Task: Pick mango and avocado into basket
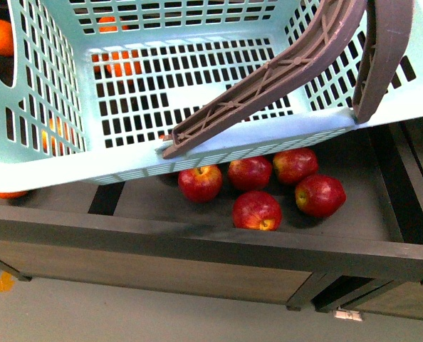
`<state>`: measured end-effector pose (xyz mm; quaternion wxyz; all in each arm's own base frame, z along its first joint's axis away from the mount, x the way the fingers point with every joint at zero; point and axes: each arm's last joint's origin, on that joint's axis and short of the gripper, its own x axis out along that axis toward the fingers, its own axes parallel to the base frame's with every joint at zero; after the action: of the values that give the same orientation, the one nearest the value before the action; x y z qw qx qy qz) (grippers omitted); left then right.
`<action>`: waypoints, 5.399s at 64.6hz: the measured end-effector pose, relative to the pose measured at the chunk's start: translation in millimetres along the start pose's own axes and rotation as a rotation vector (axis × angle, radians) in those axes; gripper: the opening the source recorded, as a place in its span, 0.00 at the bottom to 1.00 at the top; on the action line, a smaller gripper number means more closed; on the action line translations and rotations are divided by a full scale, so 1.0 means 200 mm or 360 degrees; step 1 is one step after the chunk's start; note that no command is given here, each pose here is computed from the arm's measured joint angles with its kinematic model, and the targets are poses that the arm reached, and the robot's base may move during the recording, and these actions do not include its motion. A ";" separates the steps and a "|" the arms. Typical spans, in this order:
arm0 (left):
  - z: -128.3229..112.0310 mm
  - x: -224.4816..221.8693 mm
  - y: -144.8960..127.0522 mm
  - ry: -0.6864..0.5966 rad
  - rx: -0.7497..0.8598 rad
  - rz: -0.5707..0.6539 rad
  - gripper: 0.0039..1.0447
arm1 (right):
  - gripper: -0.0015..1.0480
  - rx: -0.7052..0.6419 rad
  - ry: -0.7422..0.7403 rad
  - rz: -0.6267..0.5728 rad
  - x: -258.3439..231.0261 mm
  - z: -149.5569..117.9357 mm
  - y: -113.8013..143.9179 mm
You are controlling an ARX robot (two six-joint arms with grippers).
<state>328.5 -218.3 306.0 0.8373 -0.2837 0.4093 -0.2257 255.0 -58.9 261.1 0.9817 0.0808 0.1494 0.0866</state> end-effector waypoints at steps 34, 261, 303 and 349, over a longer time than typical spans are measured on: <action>0.00 0.00 0.00 0.0000 0.0000 0.0000 0.13 | 0.55 -0.0021 0.0158 0.0302 0.24 -0.16 0.60; 0.00 0.00 0.00 0.0001 0.0005 0.0005 0.13 | 0.92 -0.0257 -0.0505 -0.0274 -0.37 -0.65 0.29; 0.00 0.00 0.00 0.0003 0.0005 0.0003 0.13 | 0.92 -0.0257 -0.0504 -0.0272 -0.37 -0.65 0.29; 0.00 0.00 0.00 0.0001 0.0006 0.0005 0.13 | 0.92 -0.0256 -0.0500 -0.0277 -0.37 -0.65 0.29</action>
<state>328.4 -218.2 305.0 0.8380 -0.2815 0.4096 -0.2254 136.2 0.1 169.2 1.0000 0.0014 -0.0066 -0.0006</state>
